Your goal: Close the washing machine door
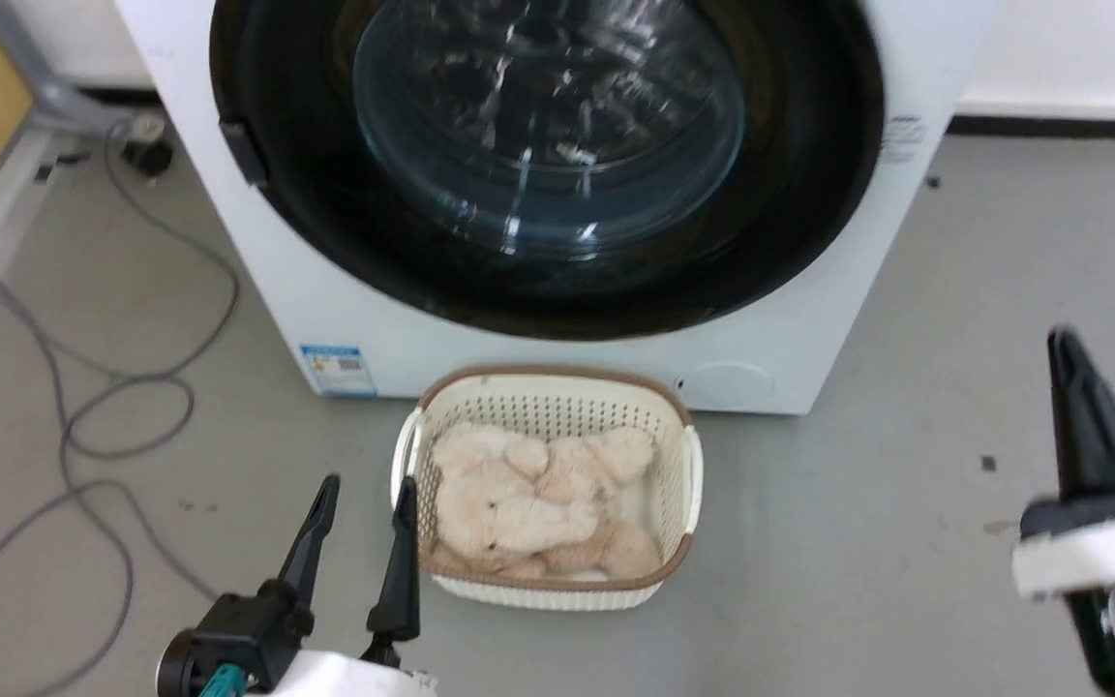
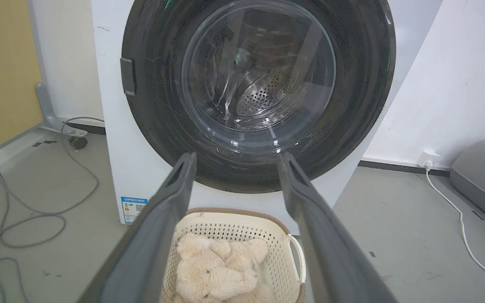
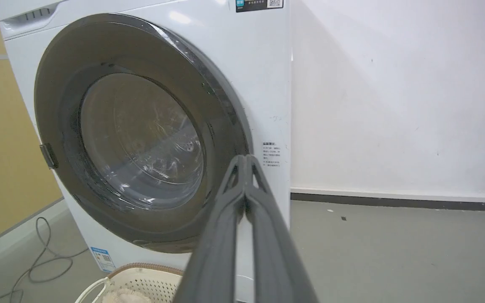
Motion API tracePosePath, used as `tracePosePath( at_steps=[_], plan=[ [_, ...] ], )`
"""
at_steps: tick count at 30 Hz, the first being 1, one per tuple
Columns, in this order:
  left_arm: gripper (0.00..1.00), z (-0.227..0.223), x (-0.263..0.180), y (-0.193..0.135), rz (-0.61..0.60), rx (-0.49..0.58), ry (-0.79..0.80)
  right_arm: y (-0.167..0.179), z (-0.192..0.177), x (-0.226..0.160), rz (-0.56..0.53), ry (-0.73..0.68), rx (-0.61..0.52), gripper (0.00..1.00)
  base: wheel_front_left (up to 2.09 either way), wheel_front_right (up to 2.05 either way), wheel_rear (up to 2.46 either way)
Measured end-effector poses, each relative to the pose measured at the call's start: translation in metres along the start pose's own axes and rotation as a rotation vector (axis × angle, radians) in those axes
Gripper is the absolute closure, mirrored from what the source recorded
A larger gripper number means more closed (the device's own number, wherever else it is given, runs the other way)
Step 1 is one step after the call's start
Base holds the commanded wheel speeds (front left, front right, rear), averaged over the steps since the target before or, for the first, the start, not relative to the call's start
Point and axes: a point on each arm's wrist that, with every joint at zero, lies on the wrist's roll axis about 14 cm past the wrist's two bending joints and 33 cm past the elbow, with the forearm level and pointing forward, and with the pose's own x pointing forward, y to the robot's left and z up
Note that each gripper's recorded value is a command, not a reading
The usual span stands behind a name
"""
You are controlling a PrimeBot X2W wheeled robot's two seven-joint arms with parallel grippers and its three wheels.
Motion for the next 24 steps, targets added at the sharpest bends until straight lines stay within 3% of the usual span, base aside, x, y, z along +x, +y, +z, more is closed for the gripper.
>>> tracePosePath(
  at_steps=[7, 11, 12, 13, 14, 24],
  plan=[
    [0.0, -0.005, -0.009, -0.002, -0.013, 0.01, 0.021, -0.005, -0.01, -0.048, -0.077, 0.043, 0.007, 1.0, 0.0, 0.0, 0.0],
    [0.0, -0.012, -0.015, -0.001, -0.012, 0.024, 0.045, 0.004, -0.025, -0.067, -0.064, 0.103, -0.028, 1.0, 0.0, 0.0, 0.0],
    [0.0, -0.014, -0.017, -0.001, -0.013, 0.031, 0.052, 0.005, -0.028, -0.07, -0.066, 0.111, -0.026, 0.94, 0.0, 0.0, 0.0],
    [0.0, -0.016, -0.018, -0.001, -0.014, 0.037, 0.058, 0.007, -0.03, -0.073, -0.063, 0.121, -0.037, 0.38, 0.0, 0.0, 0.0],
    [0.0, -0.017, -0.019, -0.001, -0.013, 0.039, 0.063, 0.008, -0.033, -0.076, -0.056, 0.132, -0.059, 0.0, 0.0, 0.0, 0.0],
    [0.0, -0.018, -0.021, 0.001, -0.006, 0.054, 0.066, 0.015, -0.034, -0.079, -0.047, 0.134, -0.075, 0.0, 0.0, 0.0, 0.0]
  ],
)
